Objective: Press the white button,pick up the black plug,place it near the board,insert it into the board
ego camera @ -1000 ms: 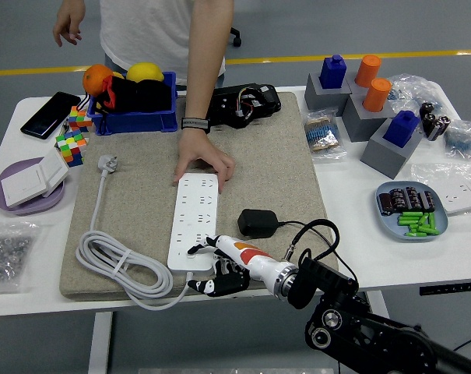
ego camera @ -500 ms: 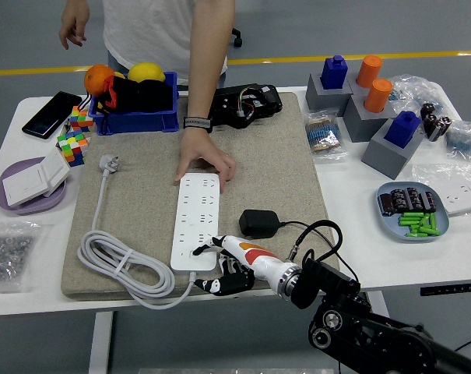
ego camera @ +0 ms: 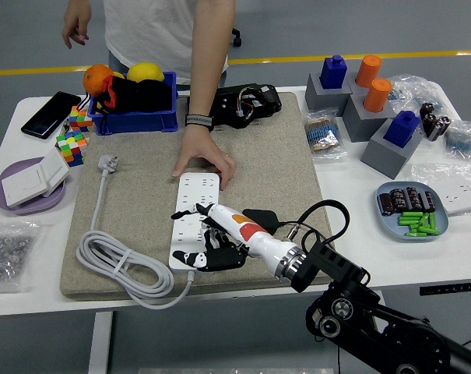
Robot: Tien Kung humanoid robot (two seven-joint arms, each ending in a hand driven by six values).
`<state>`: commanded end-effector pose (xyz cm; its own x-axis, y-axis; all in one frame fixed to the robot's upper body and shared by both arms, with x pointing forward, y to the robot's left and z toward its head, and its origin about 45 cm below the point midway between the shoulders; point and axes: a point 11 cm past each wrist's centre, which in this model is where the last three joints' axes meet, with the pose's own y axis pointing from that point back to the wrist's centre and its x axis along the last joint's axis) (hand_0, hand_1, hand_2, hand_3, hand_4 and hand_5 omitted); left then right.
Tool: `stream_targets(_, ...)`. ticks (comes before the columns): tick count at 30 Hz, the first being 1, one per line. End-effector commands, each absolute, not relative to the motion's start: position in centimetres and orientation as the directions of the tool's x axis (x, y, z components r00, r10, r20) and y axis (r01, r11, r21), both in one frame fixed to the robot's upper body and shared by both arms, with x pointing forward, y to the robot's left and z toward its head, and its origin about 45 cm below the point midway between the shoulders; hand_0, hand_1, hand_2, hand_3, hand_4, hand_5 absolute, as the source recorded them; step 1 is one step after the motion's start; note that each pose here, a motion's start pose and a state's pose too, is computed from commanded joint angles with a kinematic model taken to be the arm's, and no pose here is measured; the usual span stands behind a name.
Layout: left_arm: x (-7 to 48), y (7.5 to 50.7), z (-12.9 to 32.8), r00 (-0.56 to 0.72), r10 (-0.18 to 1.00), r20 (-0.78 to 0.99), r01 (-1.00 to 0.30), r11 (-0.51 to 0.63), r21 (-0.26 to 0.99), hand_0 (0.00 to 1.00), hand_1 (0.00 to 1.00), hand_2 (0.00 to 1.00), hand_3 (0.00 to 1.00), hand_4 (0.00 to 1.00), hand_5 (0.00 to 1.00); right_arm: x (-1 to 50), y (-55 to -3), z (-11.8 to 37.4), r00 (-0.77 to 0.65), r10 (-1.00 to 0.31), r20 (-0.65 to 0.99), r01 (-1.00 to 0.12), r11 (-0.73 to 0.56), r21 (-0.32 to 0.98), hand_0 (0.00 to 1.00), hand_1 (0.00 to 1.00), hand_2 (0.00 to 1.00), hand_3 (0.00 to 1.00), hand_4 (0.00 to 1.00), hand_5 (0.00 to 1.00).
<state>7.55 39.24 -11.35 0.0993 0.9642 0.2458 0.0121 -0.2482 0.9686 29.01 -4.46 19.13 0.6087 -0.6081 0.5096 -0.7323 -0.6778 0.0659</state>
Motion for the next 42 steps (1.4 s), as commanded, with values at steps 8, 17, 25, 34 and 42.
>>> stream_targets(8, 7.3, 39.9, -11.2, 0.111, 0.96, 0.256, 0.021, -0.26, 0.965, 0.649, 0.639, 0.632, 0.675, 0.503, 0.098, 31.2, -8.2, 18.3, 0.534, -0.643, 0.549, -0.787, -0.615, 0.044, 0.489, 0.467, 0.482, 0.64, 0.774, 0.211)
stream_targets(17, 6.4, 39.4, -11.5, 0.111, 0.963, 0.245, 0.035, -0.25, 0.968, 0.649, 0.639, 0.632, 0.676, 0.503, 0.091, 32.7, -11.3, 16.5, 0.473, -0.662, 0.582, -0.843, -0.532, 0.081, 0.744, 0.752, 0.719, 0.616, 0.823, 0.142)
stream_targets(25, 6.2, 39.1, -11.6, 0.109, 0.965, 0.239, 0.035, -0.244, 0.969, 0.649, 0.639, 0.632, 0.678, 0.503, 0.093, 33.2, -12.8, 14.9, 0.453, -0.682, 0.574, -0.868, -0.484, 0.11, 0.821, 0.814, 0.783, 0.424, 0.89, 0.136)
stream_targets(34, 5.7, 39.0, -11.7, 0.103, 0.966, 0.238, 0.043, -0.243, 0.969, 0.649, 0.639, 0.632, 0.678, 0.51, 0.098, 32.8, -13.1, 13.0, 0.482, -0.671, 0.564, -0.861, -0.483, 0.162, 0.821, 0.807, 0.77, 0.418, 0.894, 0.124)
stream_targets(42, 6.1, 38.9, -11.7, 0.103, 0.966, 0.237, 0.036, -0.242, 0.97, 0.649, 0.64, 0.633, 0.678, 0.512, 0.101, 32.8, -12.7, 12.5, 0.493, -0.665, 0.561, -0.855, -0.491, 0.17, 0.794, 0.768, 0.734, 0.423, 0.892, 0.112)
